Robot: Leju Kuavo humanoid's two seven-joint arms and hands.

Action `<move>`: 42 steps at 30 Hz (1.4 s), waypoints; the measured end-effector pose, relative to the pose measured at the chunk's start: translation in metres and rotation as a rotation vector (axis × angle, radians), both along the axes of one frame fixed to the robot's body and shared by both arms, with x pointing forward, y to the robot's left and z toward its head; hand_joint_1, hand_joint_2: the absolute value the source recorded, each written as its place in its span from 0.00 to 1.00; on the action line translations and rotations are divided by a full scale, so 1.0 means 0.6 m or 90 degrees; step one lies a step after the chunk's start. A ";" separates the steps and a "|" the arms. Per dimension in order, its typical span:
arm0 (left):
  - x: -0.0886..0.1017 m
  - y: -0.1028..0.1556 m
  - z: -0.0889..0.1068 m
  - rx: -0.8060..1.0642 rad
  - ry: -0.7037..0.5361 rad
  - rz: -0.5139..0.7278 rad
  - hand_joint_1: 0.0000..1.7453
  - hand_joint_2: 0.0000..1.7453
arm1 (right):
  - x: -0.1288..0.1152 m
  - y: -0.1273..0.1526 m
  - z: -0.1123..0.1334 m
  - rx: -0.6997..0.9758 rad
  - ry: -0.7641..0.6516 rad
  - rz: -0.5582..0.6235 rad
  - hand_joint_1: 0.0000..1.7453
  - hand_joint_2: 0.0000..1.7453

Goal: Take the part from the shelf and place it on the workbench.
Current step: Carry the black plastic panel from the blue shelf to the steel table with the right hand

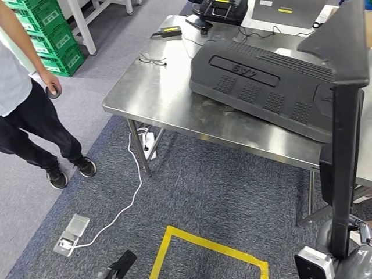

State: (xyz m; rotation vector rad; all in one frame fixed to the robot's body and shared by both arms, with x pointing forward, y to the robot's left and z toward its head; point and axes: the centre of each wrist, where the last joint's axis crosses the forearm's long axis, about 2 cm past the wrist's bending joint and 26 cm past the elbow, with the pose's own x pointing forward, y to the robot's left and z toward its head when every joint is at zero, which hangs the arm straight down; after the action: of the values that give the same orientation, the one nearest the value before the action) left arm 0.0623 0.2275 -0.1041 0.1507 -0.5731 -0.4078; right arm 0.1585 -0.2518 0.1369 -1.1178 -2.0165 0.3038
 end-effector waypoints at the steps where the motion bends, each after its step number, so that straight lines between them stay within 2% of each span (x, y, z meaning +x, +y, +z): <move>1: 0.000 0.000 0.000 0.004 0.001 0.000 0.00 1.00 | 0.000 0.000 0.000 0.000 0.001 0.000 1.00 1.00; 42: 0.004 -0.006 0.002 0.015 -0.002 0.001 0.00 1.00 | -0.001 -0.001 -0.001 0.007 0.007 -0.004 1.00 1.00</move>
State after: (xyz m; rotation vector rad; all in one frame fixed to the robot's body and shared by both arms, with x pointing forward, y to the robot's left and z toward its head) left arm 0.0648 0.2240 -0.1031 0.1739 -0.5719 -0.4132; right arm 0.1576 -0.2525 0.1365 -1.1130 -2.0027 0.2939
